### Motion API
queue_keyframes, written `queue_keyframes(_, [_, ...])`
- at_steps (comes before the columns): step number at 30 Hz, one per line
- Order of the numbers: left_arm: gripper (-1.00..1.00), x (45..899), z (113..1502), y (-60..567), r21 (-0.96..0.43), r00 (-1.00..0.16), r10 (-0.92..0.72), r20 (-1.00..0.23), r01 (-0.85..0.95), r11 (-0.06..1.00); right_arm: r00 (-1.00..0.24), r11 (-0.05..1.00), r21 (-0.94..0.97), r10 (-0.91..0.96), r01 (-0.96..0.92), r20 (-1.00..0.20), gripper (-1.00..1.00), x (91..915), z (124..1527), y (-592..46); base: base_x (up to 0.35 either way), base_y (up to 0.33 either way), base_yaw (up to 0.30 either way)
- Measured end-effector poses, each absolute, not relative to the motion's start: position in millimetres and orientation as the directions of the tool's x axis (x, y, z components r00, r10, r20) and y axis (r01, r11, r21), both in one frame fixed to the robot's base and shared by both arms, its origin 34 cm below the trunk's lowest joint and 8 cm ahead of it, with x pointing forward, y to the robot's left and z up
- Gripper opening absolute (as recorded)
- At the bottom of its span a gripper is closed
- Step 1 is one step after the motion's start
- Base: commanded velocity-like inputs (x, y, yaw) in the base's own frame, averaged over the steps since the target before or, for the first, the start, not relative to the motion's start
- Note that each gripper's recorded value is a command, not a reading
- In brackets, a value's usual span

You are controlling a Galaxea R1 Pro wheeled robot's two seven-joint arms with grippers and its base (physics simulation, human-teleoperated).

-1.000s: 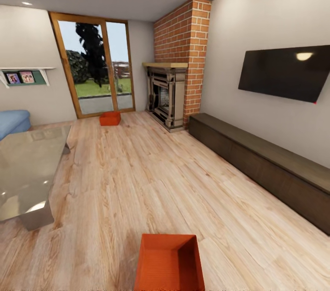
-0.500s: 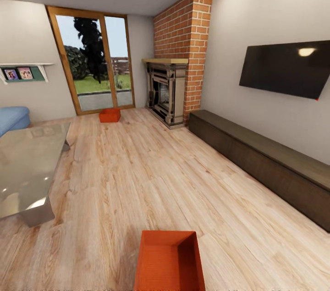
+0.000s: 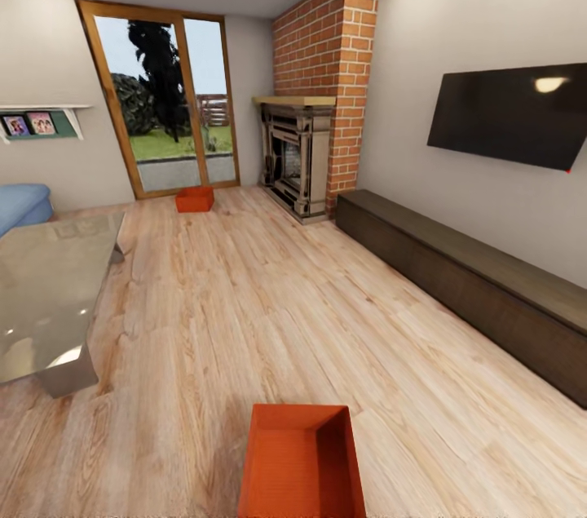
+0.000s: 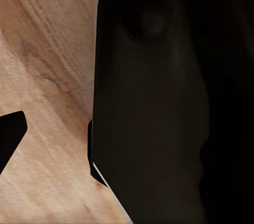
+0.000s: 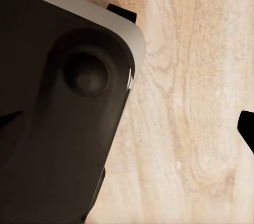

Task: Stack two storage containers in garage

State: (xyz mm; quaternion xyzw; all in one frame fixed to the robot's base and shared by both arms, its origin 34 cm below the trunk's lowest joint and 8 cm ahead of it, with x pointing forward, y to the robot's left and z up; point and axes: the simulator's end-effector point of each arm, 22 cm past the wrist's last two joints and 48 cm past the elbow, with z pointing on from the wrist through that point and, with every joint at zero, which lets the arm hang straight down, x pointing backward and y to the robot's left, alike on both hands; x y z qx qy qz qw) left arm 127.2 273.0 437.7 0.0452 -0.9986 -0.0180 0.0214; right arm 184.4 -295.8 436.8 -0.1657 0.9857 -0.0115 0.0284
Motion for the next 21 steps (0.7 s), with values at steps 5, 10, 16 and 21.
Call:
queue_keyframes(5, [1.00, 124.1, 437.8, 272.6, 0.038, -0.995, -0.091, 0.049, -0.089, 0.995, -0.944, 0.945, -0.029, -0.328, -0.327, -0.045, 1.00, 181.4, 436.4, -295.1, 0.000, 0.000, 0.000])
queue_keyframes(10, [1.00, 121.1, 438.0, 273.6, 0.040, -0.994, -0.090, 0.057, -0.088, 0.995, -0.944, 0.945, -0.027, -0.328, -0.327, -0.038, 1.00, 178.5, 436.1, -295.7, 0.000, 0.000, 0.000])
queue_keyframes(16, [1.00, 117.4, 438.2, 273.2, 0.040, -0.994, -0.090, 0.066, -0.088, 0.995, -0.945, 0.945, -0.024, -0.327, -0.327, -0.029, 1.00, 174.8, 435.8, -295.8, 0.000, 0.000, 0.000])
queue_keyframes(21, [1.00, 114.4, 438.3, 272.7, 0.040, -0.993, -0.090, 0.074, -0.088, 0.995, -0.945, 0.945, -0.020, -0.327, -0.327, -0.022, 1.00, 171.7, 435.5, -295.0, 0.000, 0.000, 0.000])
